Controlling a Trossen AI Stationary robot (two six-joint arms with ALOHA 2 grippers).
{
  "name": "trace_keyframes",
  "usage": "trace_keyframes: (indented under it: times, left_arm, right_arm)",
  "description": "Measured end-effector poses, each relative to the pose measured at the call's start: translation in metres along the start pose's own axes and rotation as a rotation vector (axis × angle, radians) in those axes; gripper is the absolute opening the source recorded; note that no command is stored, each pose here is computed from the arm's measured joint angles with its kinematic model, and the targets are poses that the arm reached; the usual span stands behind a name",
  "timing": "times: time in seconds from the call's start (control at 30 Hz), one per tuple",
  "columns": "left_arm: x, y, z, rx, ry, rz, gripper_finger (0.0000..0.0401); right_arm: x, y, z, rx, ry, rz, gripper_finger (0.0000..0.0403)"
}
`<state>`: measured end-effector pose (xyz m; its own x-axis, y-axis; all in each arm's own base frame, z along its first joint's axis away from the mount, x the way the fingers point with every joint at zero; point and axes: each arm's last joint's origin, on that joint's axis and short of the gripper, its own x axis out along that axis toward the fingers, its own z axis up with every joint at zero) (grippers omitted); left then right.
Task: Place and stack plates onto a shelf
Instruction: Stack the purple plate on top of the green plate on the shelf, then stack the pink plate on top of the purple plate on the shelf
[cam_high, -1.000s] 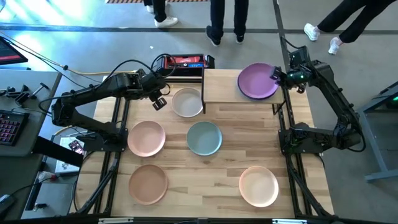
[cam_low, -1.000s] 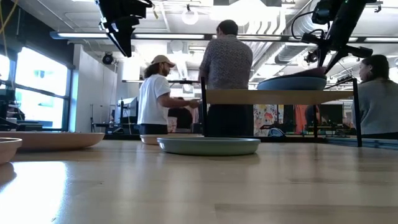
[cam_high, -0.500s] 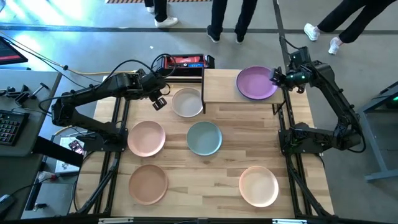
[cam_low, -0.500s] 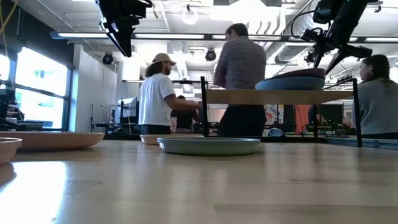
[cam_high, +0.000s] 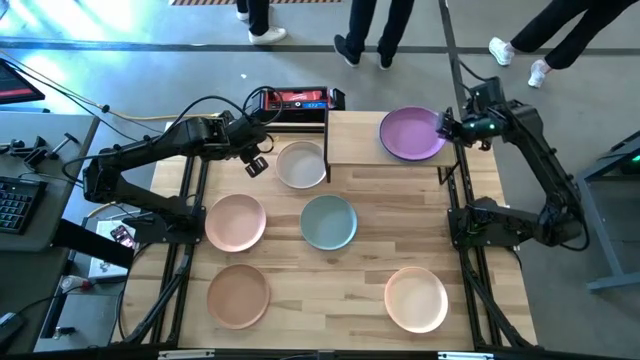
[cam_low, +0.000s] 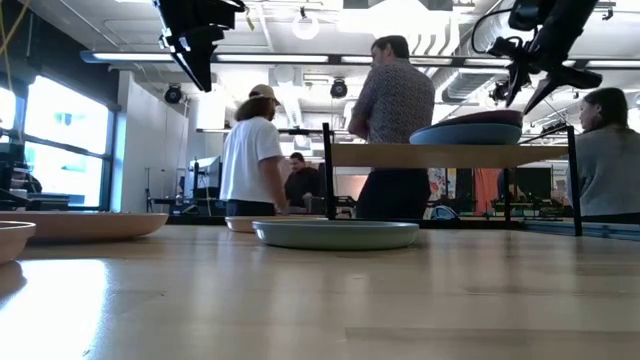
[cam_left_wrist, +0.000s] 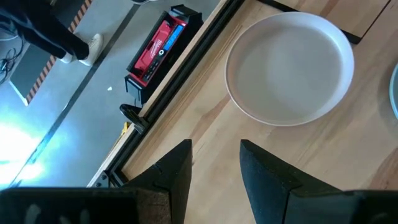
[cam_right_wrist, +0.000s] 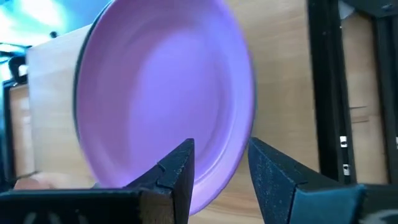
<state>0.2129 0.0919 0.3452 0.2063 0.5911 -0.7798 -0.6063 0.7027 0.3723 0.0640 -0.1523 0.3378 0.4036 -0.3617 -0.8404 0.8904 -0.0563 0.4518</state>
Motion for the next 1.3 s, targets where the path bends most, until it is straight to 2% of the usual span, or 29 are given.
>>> trace_keyframes:
  times: [0.2,0.47,0.7,1.03,1.2,1.3]
  left_arm:
    - [0.000,0.000,0.000,0.000,0.000,0.000,0.0122]
    - [0.000,0.000,0.000,0.056,0.000,0.001,0.0122]
    - [0.000,0.000,0.000,0.060,0.000,0.000,0.0122]
    - [0.000,0.000,0.001,0.050,-0.007,-0.005,0.0122]
    - [0.000,-0.001,0.000,0.055,0.003,-0.038,0.0122]
    - [0.000,-0.002,0.000,0.032,0.006,-0.072,0.0122]
  right_arm:
    - [-0.008,0.004,-0.007,-0.041,0.063,0.174,0.0128]
    - [-0.026,0.019,-0.021,-0.143,0.115,0.488,0.0128]
    - [-0.048,0.040,-0.036,-0.266,0.057,0.698,0.0128]
    - [-0.080,0.076,-0.053,-0.459,-0.014,1.073,0.0128]
    - [-0.088,0.090,-0.060,-0.497,0.023,1.194,0.0128]
    - [-0.086,0.097,-0.066,-0.496,0.069,1.215,0.0128]
